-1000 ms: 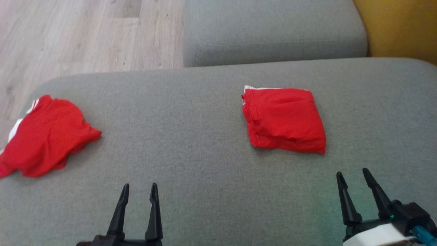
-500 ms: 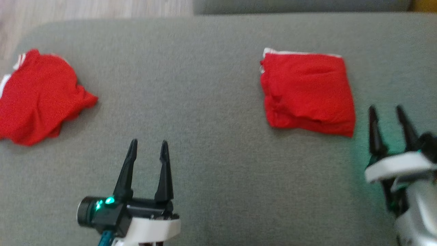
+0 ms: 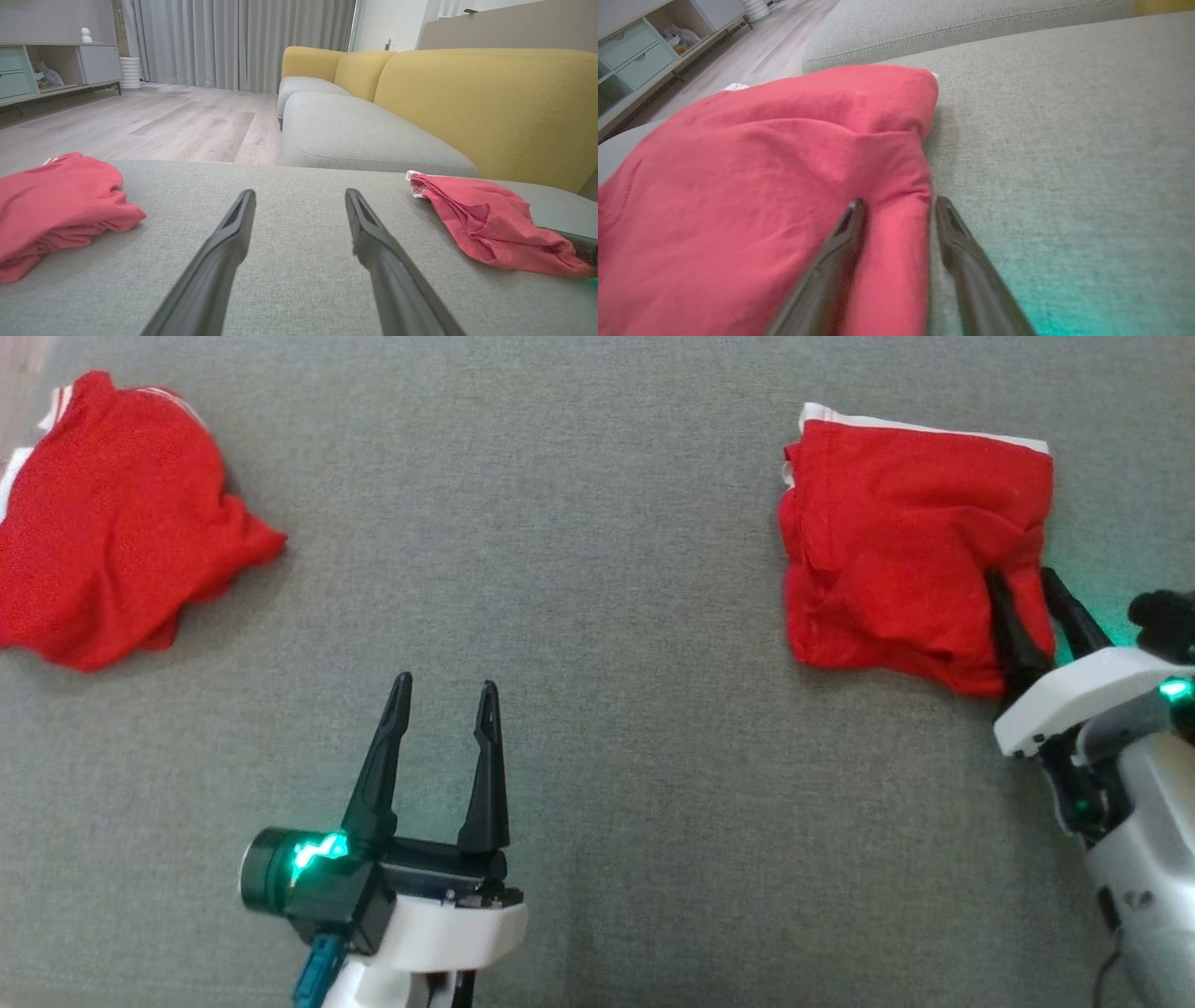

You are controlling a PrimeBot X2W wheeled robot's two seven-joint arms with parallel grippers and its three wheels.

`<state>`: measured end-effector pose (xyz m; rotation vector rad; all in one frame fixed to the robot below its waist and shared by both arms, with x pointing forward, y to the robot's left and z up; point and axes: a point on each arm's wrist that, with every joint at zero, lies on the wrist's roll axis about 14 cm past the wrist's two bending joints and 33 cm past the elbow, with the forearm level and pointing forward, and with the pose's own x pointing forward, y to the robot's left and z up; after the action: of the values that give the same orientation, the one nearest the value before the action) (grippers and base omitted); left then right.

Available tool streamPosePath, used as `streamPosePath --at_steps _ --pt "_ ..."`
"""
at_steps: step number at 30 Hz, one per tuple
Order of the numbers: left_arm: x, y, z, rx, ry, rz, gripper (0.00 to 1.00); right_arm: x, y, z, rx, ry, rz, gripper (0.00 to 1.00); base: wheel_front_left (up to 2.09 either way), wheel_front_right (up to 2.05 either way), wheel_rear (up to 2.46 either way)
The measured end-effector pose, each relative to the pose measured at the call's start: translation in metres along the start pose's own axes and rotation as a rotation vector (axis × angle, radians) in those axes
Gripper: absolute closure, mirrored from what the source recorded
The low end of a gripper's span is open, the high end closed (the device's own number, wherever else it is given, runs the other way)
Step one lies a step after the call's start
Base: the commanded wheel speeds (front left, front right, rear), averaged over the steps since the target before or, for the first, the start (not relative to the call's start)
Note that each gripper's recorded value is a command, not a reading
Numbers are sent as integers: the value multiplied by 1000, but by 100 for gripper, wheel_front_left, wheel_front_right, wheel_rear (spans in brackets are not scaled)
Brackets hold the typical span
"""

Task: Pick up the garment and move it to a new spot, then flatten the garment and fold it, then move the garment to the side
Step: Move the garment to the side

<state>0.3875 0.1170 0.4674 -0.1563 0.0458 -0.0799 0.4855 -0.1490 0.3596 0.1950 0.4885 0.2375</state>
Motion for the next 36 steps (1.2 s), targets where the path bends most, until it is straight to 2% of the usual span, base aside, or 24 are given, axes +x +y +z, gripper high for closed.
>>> streamPosePath --at_steps 5,8,21,28,30,31,32,36 --pt "9 -9 -2 -7 0 -32 0 -8 -19 3 -22 -1 -23 100 0 0 0" --pt "16 -17 -7 0 6 -63 0 -20 -42 5 -64 5 -61 100 0 0 0" --pt "70 -67 -37 -17 20 -274 0 -110 -216 44 -337 104 -429 100 0 0 0" --pt "96 -84 -62 -40 40 -340 0 -125 -271 80 -470 84 -585 100 0 0 0" --pt "100 -86 -69 -46 49 -347 0 -128 -282 86 -506 85 -620 73 0 0 0" --pt "102 -88 -71 -48 49 -351 0 -130 -287 88 -512 86 -639 73 0 0 0" --pt "102 -88 -71 -48 49 -351 0 -130 -287 88 -512 86 -639 0 0 0 0" --pt "104 -86 -69 -44 41 -351 0 -132 -294 89 -554 95 -677 0 0 0 0"
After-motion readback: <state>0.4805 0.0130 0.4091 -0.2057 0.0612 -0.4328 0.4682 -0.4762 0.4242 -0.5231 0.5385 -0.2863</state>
